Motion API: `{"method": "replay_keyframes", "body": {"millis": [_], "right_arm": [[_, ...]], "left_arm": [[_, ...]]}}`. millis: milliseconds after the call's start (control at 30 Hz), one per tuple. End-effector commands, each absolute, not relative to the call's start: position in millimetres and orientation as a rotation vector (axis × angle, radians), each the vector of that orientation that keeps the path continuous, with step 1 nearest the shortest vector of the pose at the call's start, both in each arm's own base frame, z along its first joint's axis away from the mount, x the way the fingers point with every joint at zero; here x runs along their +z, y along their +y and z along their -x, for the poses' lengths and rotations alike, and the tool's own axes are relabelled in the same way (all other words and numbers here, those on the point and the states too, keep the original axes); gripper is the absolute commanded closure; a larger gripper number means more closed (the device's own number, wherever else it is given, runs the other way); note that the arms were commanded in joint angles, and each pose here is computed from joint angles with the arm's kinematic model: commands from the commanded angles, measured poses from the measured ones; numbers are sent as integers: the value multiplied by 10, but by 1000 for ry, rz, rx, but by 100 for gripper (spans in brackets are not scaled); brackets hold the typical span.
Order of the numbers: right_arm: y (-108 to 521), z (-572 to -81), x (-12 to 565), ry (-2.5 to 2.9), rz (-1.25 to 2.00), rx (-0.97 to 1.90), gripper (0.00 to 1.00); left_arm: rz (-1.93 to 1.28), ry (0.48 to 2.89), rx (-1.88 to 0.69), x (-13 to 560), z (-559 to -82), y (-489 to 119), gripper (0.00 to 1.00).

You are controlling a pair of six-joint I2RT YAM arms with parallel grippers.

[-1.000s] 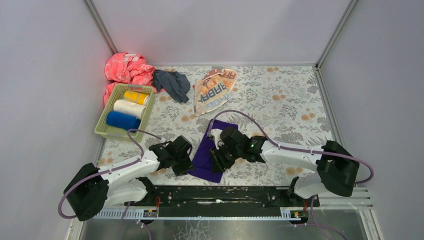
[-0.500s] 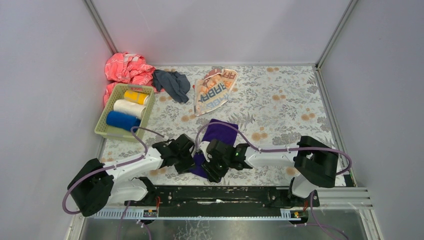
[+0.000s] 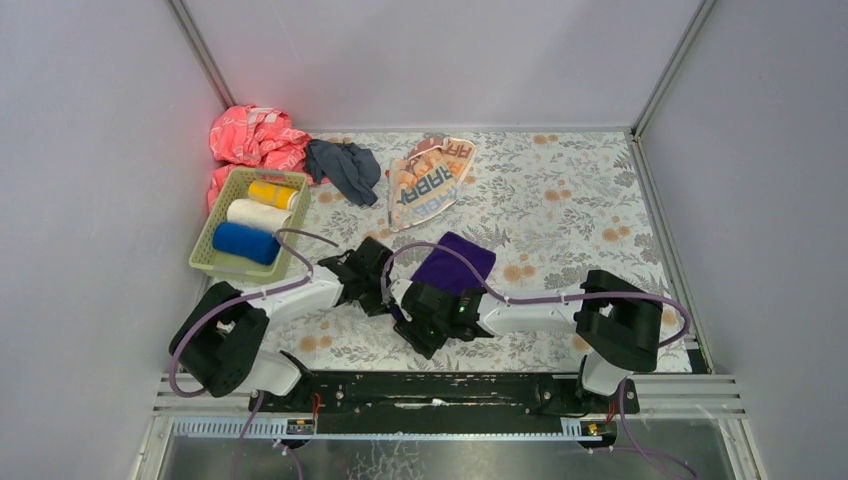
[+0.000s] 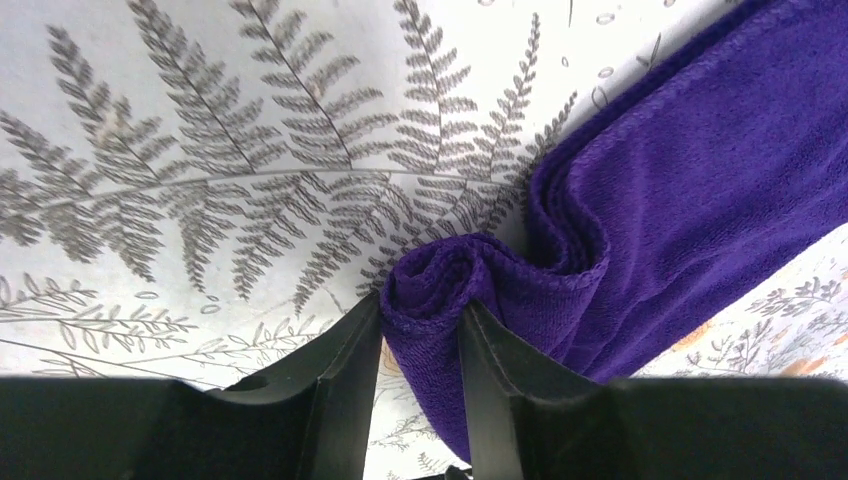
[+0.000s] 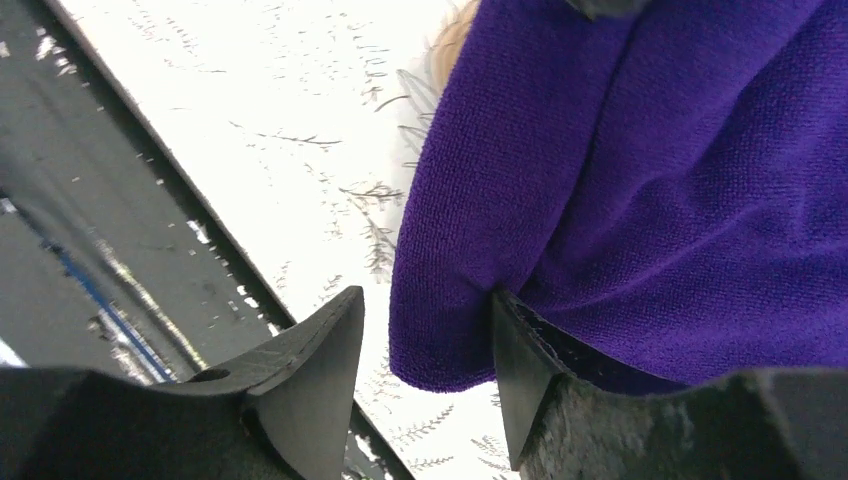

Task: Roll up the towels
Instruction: Roll the towel at the center of the board.

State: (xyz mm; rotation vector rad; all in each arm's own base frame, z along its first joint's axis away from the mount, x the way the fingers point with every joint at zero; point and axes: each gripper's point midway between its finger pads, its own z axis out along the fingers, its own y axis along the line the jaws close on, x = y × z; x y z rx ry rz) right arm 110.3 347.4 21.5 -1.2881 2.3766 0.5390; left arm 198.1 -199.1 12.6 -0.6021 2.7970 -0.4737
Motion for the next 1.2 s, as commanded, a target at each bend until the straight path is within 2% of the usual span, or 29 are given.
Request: {"method": "replay_keyframes", "body": {"millis": [0, 300, 433, 500, 600, 667, 767, 967, 1167], "right_arm": [[3295, -1271, 126, 2398, 1235, 325, 43], [3231, -1225, 52, 2365, 1277, 63, 46], [3164, -1203, -72, 2385, 1271, -19, 62], [3138, -1189, -97, 2398, 1257, -18, 74], [3202, -1098, -85, 2408, 1248, 108, 94], [3283, -1013, -64, 2424, 1244, 246, 100], [3386, -930, -4, 2455, 1201, 465, 100], [3437, -910, 257, 2467, 1002, 970, 100], [3407, -951, 495, 2409, 845, 1311, 100]], "left_arm": [[604, 2806, -168, -187, -1889, -1430, 66], [652, 2783, -229, -82, -1845, -1433, 65], [662, 2788, -234, -91, -1843, -1448, 65], [671, 2777, -246, -69, -1857, -1458, 65], [695, 2752, -283, -4, -1884, -1490, 64], [707, 2735, -326, 61, -1909, -1534, 62], [726, 2694, -410, 214, -1960, -1613, 55], [738, 2606, -547, 597, -2019, -1710, 35], [722, 2589, -659, 788, -1958, -1862, 30]]}}
